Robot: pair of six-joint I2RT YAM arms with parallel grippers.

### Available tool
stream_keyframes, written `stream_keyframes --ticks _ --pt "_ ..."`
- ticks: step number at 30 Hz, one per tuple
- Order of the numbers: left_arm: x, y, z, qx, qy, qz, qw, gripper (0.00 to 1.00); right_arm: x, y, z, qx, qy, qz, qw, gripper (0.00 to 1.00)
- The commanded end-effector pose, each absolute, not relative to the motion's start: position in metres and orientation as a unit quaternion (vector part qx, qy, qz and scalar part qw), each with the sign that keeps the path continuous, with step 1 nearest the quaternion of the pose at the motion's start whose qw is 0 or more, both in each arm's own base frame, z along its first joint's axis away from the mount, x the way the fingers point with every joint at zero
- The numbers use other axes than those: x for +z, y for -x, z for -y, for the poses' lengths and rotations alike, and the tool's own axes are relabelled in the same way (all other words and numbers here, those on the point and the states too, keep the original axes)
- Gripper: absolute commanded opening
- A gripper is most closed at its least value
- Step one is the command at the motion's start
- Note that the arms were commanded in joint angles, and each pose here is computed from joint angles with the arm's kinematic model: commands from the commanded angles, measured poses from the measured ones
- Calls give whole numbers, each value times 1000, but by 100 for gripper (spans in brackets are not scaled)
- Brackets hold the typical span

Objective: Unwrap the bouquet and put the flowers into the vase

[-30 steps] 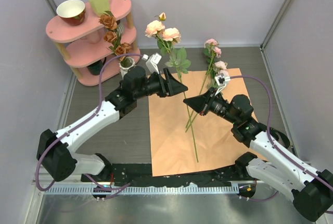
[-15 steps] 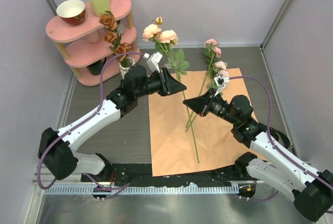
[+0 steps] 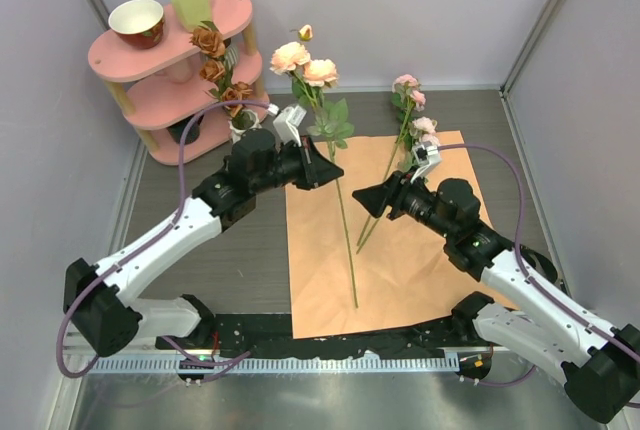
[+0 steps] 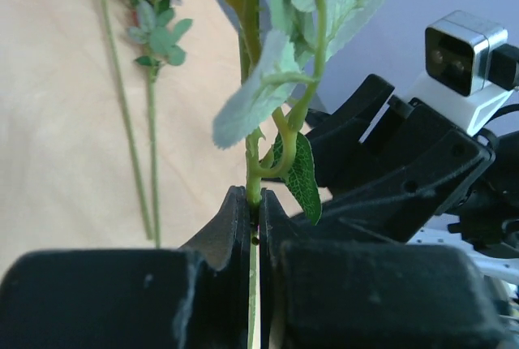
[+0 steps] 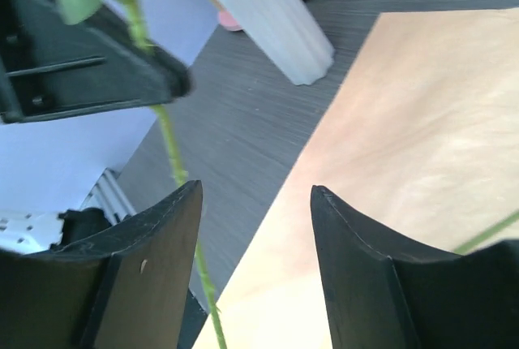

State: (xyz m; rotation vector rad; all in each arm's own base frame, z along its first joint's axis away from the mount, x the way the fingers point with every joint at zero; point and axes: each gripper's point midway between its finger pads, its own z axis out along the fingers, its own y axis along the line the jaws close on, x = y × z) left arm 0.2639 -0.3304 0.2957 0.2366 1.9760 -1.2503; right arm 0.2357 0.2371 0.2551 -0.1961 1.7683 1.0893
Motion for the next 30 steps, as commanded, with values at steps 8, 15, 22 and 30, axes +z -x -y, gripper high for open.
stream_keyframes --ticks 8,15,22,30 --pt "368 -299 208 -213 -71 -757 613 0 255 -258 -219 383 42 -757 528 62" --pt "487 -326 153 -135 -12 -679 722 0 260 -260 -219 382 39 -756 530 62" --pt "557 -342 122 -106 21 -635 765 0 268 -260 -217 380 38 -753 536 62" --pt "591 -343 98 -42 18 -596 802 0 265 -258 -214 373 37 -759 532 62"
